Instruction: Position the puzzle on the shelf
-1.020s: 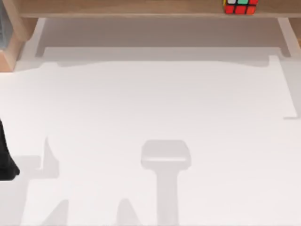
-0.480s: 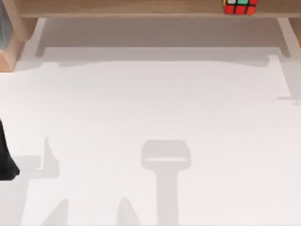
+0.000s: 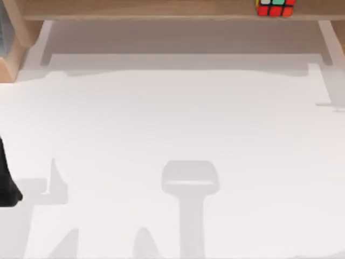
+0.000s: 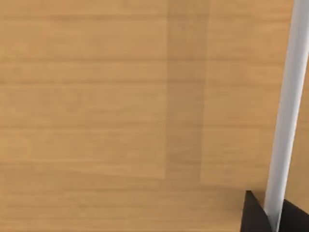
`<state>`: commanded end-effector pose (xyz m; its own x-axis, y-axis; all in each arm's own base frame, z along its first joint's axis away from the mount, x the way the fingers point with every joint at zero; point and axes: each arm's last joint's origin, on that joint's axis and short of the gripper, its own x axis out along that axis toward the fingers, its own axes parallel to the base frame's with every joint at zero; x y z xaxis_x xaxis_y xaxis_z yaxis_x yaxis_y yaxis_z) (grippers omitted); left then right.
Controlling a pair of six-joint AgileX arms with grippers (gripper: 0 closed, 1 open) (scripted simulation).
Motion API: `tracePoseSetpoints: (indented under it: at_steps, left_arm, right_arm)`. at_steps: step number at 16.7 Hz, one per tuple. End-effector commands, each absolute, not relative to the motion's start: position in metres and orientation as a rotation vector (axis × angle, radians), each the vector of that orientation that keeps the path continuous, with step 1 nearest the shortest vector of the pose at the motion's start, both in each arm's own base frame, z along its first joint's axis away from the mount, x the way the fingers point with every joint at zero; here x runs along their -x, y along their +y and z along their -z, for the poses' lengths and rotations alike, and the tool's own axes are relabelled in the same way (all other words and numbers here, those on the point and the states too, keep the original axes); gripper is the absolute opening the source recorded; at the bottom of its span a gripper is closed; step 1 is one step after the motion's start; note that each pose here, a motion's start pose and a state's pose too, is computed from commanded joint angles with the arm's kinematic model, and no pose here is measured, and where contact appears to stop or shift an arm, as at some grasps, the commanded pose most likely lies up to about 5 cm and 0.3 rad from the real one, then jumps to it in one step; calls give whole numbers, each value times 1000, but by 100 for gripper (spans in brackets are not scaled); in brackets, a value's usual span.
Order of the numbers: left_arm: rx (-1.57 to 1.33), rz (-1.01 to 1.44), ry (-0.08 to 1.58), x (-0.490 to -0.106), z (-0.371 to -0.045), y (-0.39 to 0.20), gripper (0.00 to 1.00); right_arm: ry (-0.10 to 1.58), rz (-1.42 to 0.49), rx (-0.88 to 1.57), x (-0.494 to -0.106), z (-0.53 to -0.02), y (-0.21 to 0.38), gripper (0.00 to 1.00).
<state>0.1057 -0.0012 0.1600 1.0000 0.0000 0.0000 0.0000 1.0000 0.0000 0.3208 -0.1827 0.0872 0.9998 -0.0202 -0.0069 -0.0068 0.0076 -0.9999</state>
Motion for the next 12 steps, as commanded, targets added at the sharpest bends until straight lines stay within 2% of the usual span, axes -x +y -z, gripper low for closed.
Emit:
tracePoseSetpoints:
  at_steps: [6, 12]
  left_arm:
    - [0, 0, 0, -106, -160, -1, 100]
    - [0, 0, 0, -106, -160, -1, 100]
  right_arm:
    - [17, 11, 1565, -371, -88, -183, 0]
    - [24, 11, 1560, -373, -88, -184, 0]
